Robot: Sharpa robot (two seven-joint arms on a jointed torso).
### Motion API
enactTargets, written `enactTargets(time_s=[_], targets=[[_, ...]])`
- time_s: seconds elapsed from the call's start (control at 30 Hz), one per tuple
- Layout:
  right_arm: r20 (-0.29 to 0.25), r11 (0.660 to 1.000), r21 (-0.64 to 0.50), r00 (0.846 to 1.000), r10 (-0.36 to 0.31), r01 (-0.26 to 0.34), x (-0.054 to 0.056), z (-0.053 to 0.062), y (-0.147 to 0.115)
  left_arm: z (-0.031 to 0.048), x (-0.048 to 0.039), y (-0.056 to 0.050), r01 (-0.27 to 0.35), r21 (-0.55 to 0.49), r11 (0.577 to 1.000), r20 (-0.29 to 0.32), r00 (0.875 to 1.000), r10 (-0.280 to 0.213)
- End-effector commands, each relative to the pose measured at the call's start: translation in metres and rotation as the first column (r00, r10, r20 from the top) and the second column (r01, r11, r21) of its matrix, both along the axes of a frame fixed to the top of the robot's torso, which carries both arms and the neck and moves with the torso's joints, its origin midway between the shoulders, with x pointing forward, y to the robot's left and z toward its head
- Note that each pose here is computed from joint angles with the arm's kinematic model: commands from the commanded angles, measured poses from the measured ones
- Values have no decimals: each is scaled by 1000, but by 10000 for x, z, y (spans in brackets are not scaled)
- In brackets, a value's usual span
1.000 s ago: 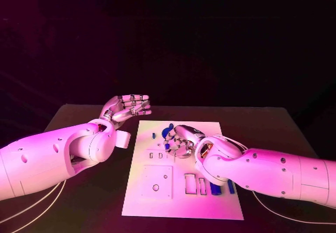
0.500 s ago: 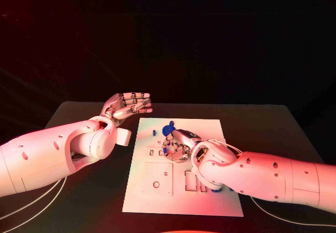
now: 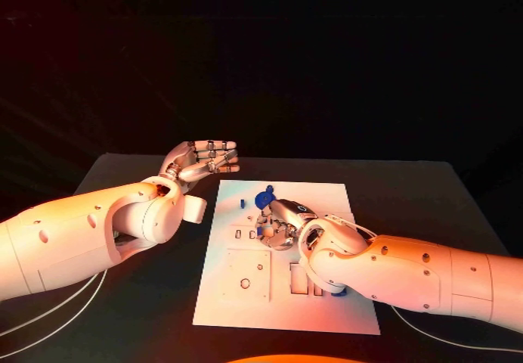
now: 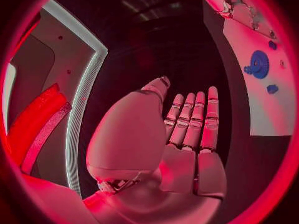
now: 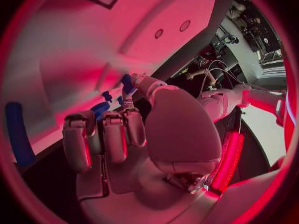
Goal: Assemble the parts on the task board
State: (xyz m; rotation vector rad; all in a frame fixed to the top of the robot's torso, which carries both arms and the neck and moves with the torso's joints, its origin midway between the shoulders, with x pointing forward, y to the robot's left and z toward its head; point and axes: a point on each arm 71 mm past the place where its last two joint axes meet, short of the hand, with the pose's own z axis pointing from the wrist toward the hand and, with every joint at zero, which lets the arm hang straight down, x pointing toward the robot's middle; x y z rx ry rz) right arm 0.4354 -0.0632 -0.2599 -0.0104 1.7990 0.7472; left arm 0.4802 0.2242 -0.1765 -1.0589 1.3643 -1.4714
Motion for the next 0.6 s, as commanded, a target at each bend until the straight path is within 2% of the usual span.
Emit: enactTargets(time_s=[0.03,0.6], targets=[[11,1000,-30,1000,-4,4,0,-44,-20,10,-5,-29,25,-6,1000,6,1000,-25],[10,999,-39,1000,9,-9,-6,-58,-4,7,-2,-24,25,-5,1000,4,1000,-24]])
